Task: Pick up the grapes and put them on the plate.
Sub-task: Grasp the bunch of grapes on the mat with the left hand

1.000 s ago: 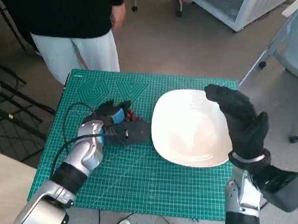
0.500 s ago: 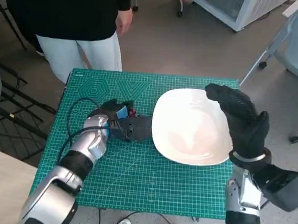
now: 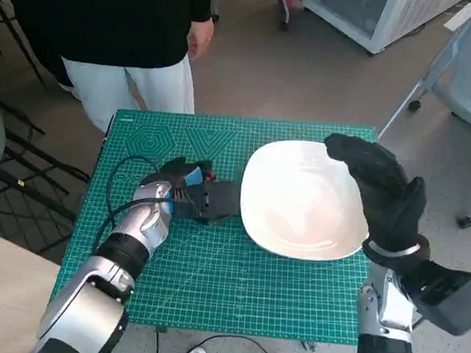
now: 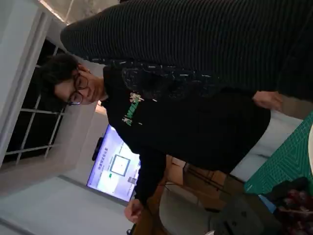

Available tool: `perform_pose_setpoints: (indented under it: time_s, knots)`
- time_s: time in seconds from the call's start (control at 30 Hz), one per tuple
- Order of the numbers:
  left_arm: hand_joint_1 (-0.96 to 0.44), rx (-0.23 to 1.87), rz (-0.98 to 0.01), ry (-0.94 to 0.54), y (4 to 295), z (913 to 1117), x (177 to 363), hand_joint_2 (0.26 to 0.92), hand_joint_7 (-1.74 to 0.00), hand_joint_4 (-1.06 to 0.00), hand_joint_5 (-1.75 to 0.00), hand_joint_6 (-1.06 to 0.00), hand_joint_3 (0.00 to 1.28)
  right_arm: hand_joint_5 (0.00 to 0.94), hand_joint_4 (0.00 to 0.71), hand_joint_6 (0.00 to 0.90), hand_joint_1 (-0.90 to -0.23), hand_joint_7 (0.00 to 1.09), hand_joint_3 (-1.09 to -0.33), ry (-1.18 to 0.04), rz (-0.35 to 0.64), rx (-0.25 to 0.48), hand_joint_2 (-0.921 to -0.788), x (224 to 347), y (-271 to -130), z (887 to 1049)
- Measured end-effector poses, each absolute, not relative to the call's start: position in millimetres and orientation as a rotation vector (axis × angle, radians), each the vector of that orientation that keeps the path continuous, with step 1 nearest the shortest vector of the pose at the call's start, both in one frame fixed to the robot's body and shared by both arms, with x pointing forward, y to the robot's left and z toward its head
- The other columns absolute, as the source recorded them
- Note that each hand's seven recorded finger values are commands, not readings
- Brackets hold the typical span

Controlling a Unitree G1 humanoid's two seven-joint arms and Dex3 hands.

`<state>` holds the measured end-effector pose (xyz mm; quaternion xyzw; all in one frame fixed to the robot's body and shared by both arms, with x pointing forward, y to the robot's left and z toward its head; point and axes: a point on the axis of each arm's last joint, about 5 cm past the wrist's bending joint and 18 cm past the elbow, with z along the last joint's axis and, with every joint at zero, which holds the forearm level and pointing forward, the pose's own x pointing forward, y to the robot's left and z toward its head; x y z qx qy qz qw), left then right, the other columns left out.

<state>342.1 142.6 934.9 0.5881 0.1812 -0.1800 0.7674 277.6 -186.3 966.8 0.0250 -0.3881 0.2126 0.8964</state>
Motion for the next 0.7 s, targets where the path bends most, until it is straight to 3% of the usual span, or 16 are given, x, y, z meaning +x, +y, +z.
perform_pose_setpoints:
  time_s: [0.17,0.23,0.3,0.47,0.7]
  knots:
    - [-0.12,1.295,-0.374,0.363,142.6,934.3,341.9,0.77,-0.02,-0.56,-0.65,-0.62,0.01,0.009,0.182,-0.001,-0.491,0.39,-0.579,-0.802,0.441,0.052,-0.921,277.7,-186.2,966.5]
    - [0.02,1.304,-0.366,0.352,142.8,934.0,341.8,0.815,-0.06,-0.6,-0.87,-0.68,0.01,0.009,0.182,-0.001,-0.491,0.39,-0.579,-0.801,0.441,0.052,-0.921,277.7,-186.1,966.3]
    - [0.18,1.319,-0.355,0.341,143.2,933.8,341.7,0.865,-0.19,-0.67,-1.01,-0.72,0.02,0.009,0.182,-0.001,-0.492,0.39,-0.579,-0.8,0.441,0.052,-0.921,277.8,-186.1,966.2]
    - [0.05,1.368,-0.327,0.307,142.8,933.0,341.3,0.911,-0.85,-0.7,-1.23,-0.68,0.04,0.008,0.183,-0.001,-0.496,0.38,-0.577,-0.8,0.441,0.052,-0.921,277.8,-186.1,966.2]
    - [0.0,1.409,-0.295,0.272,139.7,934.1,341.2,0.92,-1.06,-0.59,-1.34,-0.67,0.09,0.008,0.183,-0.001,-0.499,0.37,-0.578,-0.802,0.443,0.052,-0.921,278.1,-185.9,966.8]
